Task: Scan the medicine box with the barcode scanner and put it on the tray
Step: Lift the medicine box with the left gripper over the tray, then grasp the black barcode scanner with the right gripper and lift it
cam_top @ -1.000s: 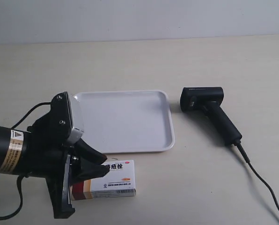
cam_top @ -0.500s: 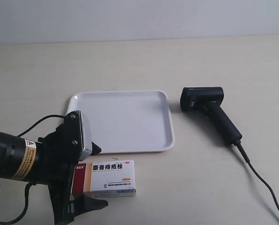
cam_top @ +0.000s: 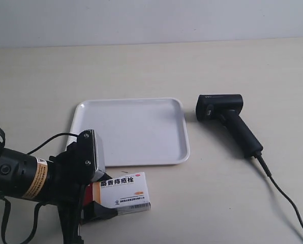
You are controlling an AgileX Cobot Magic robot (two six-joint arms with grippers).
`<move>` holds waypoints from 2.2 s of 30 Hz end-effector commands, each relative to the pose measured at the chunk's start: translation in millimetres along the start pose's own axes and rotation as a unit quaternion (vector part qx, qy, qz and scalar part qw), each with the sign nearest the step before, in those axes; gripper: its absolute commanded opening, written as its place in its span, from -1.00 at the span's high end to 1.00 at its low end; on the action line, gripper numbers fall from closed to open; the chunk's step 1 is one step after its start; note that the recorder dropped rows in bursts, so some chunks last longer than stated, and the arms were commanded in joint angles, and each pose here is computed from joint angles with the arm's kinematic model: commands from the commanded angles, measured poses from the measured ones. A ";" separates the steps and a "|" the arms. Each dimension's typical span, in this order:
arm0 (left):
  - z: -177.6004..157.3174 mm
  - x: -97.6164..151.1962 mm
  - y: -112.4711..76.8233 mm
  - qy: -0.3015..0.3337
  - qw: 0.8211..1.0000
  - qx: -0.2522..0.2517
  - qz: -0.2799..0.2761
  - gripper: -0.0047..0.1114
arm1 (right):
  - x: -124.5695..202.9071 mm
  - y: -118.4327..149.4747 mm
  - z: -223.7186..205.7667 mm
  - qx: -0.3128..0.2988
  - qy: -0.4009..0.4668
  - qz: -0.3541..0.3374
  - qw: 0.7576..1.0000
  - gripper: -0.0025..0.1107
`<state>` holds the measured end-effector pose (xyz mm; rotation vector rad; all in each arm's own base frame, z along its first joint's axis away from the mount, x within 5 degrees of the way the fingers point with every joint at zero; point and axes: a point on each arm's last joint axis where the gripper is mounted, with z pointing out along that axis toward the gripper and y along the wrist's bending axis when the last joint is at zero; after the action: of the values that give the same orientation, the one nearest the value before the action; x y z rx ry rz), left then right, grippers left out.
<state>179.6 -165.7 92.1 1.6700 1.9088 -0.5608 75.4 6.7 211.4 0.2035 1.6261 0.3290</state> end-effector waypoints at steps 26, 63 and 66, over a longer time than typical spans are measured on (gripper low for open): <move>-52.1 -3.7 94.6 -0.090 0.992 -0.029 0.085 0.92 | 69.0 66.2 191.7 -0.040 0.415 -0.158 0.895 -0.32; -46.4 -7.6 108.2 -0.103 0.992 -0.017 0.078 0.92 | 55.8 98.2 214.0 -0.129 0.448 -0.391 0.793 0.96; -46.2 -4.4 113.6 -0.079 0.996 -0.035 0.029 0.92 | 63.8 109.4 209.6 -0.148 0.450 -0.401 0.784 0.96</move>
<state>281.2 -126.3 136.1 1.6411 1.6592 -0.5986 272.1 142.2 173.4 -0.9960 2.4091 -0.0235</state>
